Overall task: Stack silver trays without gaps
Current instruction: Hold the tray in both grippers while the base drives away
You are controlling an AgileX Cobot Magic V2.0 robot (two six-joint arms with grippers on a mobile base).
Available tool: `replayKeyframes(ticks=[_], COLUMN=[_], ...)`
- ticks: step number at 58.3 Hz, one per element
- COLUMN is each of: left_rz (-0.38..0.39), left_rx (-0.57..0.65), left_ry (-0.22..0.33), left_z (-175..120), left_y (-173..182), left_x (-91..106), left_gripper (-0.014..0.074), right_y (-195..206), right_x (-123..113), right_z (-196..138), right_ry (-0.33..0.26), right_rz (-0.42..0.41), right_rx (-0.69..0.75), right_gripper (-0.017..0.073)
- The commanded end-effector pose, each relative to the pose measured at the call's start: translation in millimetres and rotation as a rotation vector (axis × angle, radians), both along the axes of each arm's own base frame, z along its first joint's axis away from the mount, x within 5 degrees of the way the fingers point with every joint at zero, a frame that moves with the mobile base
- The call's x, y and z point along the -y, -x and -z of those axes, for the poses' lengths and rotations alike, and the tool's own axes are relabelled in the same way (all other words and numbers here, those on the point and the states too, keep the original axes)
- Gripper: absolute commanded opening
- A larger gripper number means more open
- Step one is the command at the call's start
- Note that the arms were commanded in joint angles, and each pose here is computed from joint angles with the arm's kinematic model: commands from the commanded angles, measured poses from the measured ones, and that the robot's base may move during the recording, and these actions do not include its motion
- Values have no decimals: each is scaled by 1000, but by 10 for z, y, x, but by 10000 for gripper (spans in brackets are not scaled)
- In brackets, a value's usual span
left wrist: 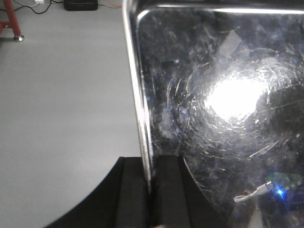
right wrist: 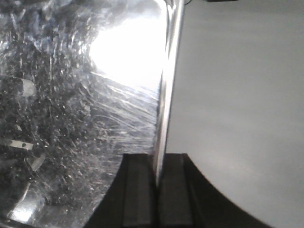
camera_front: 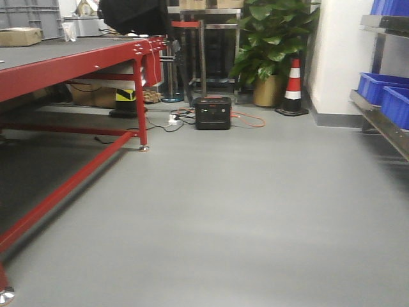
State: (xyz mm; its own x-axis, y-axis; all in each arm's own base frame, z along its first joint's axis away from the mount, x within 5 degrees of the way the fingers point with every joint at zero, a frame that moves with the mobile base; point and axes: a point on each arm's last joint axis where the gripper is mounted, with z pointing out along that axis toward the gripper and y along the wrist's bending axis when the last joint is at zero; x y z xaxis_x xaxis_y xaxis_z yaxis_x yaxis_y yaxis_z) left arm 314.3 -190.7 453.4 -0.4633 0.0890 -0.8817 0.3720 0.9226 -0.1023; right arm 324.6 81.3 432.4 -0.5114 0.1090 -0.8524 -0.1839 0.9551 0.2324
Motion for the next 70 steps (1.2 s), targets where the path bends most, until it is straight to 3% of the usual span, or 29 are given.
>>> replayKeyframes(ticks=[1, 70], left_rz=[20, 21], left_rx=[52, 53], left_ry=[22, 24], left_z=[-90, -92], left_y=[35, 35], left_x=[11, 13], left_gripper=[-17, -17], right_y=[32, 32], right_x=[17, 17], right_z=[-116, -116], right_ry=[9, 9], right_rz=[-3, -3], right_rx=[68, 68], right_gripper=[-80, -80])
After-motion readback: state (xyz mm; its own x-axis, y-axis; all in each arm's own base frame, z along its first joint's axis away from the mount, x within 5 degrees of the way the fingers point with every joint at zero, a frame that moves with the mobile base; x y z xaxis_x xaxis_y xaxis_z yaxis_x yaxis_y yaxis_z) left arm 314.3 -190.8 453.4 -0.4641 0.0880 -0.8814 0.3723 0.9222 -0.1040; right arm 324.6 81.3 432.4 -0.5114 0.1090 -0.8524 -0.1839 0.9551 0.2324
